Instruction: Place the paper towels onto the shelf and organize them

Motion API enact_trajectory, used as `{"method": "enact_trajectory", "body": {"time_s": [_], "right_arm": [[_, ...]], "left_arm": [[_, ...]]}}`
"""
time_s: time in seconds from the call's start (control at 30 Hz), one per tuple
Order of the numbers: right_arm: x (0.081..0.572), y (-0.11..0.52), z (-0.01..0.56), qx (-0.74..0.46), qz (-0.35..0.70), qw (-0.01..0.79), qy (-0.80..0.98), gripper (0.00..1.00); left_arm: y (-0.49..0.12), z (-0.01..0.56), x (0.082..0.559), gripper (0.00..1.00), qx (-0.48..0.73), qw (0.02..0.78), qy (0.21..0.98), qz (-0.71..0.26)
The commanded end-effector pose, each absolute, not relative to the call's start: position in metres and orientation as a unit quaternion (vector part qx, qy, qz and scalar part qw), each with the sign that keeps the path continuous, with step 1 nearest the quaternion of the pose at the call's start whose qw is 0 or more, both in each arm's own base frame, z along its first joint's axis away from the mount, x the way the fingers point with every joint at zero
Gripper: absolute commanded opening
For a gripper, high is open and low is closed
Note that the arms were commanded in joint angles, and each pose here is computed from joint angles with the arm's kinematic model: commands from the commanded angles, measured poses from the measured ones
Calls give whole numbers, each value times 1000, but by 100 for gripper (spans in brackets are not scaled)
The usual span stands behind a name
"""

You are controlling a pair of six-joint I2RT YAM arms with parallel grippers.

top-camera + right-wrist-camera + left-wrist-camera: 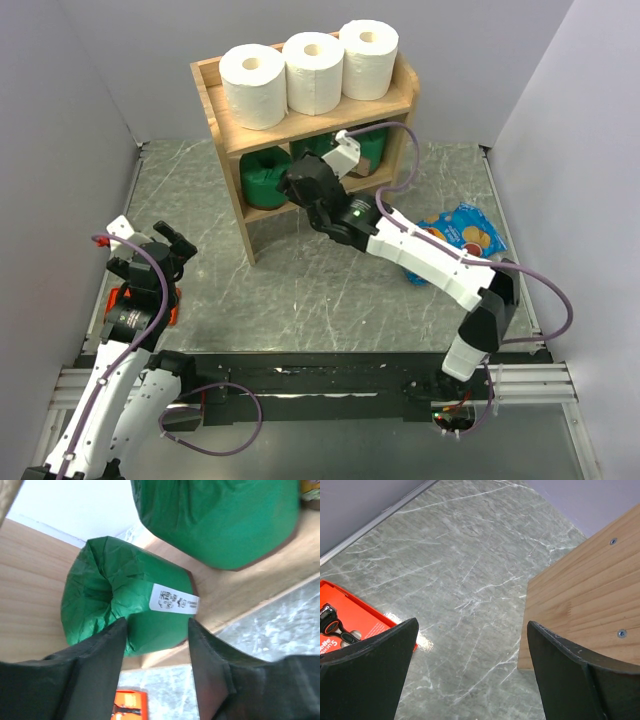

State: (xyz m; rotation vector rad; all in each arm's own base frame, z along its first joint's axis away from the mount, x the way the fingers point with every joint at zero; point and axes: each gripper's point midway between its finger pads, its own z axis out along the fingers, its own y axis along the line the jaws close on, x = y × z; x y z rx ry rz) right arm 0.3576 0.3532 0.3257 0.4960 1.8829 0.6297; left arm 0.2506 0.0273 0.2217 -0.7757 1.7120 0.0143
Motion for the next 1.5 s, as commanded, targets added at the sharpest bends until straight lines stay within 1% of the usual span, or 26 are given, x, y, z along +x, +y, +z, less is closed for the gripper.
{"method": "enact_trajectory", "body": {"time_s": [0.0, 0.03, 0.17, 0.2, 0.3, 0.63, 0.7, 0.83, 0.93, 1.07, 1.23, 1.47], "right_arm": [[344, 337, 355, 175, 262, 563, 764, 53], [342, 339, 351, 170, 263, 568, 761, 49], [337, 352, 351, 112, 287, 581, 753, 49], [338, 353, 349, 100, 282, 583, 756, 49], [336, 361, 349, 72, 288, 583, 756, 55], [336, 373, 345, 32, 293, 585, 756, 55], [335, 376, 344, 22, 296, 584, 755, 51], [335, 380, 329, 15, 292, 577, 762, 38], [338, 381, 321, 13, 285, 578, 764, 33], [347, 382, 317, 11, 286, 582, 761, 31], [357, 390, 316, 18, 303, 584, 753, 31], [375, 399, 307, 16, 301, 580, 757, 31]], "left_arm": [[27, 226, 254, 96, -330, 598, 730, 4], [27, 226, 253, 97, -330, 598, 730, 4], [27, 225, 253, 96, -330, 597, 731, 5], [27, 225, 253, 96, -330, 597, 731, 6], [27, 226, 253, 96, -330, 598, 730, 5], [27, 225, 253, 96, -329, 599, 730, 6], [27, 226, 253, 96, -328, 599, 730, 5], [27, 226, 253, 96, -328, 599, 730, 5], [27, 227, 253, 96, -328, 600, 730, 4], [27, 226, 253, 96, -328, 600, 730, 5], [28, 225, 253, 96, -331, 599, 730, 8], [29, 224, 253, 96, -331, 597, 731, 12]]}}
